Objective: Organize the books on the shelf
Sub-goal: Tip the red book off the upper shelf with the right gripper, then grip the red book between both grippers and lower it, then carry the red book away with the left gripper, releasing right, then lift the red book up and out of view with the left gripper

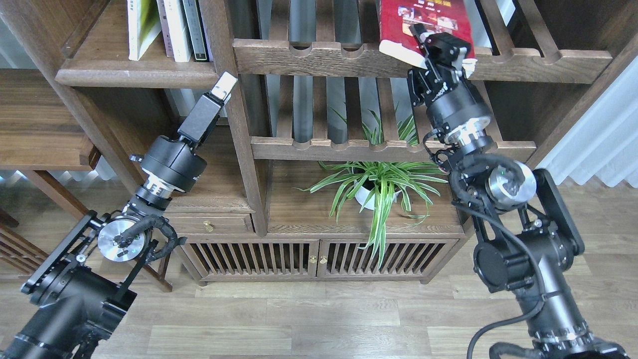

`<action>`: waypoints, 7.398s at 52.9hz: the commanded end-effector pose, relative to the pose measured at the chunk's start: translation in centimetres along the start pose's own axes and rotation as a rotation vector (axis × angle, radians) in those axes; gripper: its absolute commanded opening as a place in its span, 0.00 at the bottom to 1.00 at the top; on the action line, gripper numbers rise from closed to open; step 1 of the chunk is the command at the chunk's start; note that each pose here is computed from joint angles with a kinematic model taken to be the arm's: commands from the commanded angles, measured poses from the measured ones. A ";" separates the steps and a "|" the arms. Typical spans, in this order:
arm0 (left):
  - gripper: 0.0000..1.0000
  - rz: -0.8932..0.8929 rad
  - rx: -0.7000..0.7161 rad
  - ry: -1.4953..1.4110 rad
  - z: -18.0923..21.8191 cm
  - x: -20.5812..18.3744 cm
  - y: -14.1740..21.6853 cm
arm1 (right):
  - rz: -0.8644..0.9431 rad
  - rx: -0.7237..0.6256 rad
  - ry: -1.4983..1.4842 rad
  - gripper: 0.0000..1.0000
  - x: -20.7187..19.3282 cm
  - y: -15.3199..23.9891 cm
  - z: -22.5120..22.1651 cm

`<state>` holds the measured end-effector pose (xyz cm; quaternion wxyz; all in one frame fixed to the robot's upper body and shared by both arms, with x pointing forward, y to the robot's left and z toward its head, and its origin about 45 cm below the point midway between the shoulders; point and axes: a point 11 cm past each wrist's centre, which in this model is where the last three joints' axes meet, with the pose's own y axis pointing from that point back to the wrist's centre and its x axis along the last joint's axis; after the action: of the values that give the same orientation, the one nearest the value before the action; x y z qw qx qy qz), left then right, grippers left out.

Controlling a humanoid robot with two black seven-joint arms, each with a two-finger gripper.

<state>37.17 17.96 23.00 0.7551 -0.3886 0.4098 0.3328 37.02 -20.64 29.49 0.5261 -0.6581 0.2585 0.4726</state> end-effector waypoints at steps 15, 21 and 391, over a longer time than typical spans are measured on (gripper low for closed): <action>0.98 0.002 -0.008 0.179 -1.8 0.1 -0.7 | -0.013 -0.155 -0.079 0.03 3.3 6.1 6.4; 0.97 -0.014 0.058 0.216 -2.3 -0.3 -0.8 | 0.028 -0.182 -0.109 0.03 4.3 7.4 7.9; 0.00 -0.067 -0.123 -1.044 27.1 -17.2 -1.8 | 0.258 -0.533 -0.178 0.90 9.5 15.6 17.5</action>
<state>40.27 38.21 49.25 0.8481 -0.2214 -0.0407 0.4796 21.80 -7.69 13.92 0.2917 -0.6898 0.1610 0.6428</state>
